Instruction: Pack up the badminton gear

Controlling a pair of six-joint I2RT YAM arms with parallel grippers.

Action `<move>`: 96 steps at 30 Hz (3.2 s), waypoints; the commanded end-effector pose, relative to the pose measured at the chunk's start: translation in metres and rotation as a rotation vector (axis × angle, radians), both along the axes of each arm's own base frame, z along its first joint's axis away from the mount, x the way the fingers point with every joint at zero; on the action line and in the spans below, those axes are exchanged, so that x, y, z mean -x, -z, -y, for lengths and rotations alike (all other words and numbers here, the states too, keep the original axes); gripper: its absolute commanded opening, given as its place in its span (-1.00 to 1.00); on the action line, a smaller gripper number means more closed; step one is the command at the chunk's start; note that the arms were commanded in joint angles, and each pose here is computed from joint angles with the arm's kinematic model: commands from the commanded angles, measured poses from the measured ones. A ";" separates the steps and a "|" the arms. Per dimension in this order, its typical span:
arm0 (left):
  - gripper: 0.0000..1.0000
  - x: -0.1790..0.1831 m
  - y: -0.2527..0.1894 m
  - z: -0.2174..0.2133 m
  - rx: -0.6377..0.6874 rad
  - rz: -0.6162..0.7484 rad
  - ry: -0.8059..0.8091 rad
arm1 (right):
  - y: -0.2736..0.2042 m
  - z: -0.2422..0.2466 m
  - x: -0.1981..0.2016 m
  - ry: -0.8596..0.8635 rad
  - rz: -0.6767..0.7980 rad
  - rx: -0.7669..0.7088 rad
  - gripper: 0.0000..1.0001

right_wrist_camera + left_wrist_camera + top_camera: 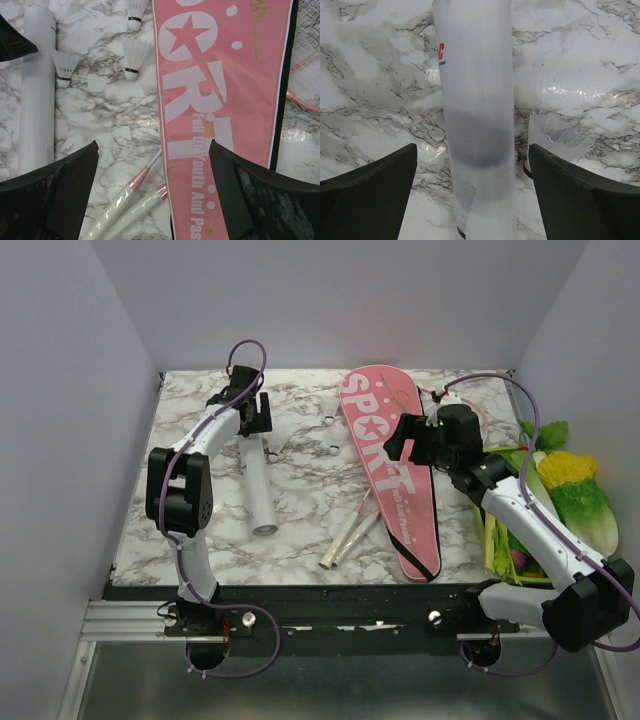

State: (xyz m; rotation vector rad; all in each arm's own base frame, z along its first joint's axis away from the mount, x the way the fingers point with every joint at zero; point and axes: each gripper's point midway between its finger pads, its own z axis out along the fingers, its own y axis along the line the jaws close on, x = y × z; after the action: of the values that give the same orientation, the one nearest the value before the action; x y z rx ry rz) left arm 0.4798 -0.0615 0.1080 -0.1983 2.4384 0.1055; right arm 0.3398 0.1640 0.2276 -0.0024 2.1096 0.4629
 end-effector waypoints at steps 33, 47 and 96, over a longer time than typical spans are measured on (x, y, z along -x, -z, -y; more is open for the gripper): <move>-0.51 -0.058 0.050 -0.017 0.005 -0.001 -0.025 | 0.032 -0.022 0.008 -0.117 -0.096 -0.029 1.00; -1.00 -0.023 -0.081 0.021 0.136 0.227 0.189 | -0.002 -0.029 0.024 -0.177 -0.081 -0.078 1.00; -1.00 0.350 -0.109 0.247 0.439 0.522 1.373 | -0.080 -0.077 0.202 -0.998 -0.076 -0.428 0.15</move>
State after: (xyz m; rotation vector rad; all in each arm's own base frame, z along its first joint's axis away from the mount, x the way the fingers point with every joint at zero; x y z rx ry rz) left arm 0.1412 -0.3003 0.2025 1.1292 1.6243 -0.8439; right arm 0.1462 0.2331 0.3034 -0.7764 1.9442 1.4135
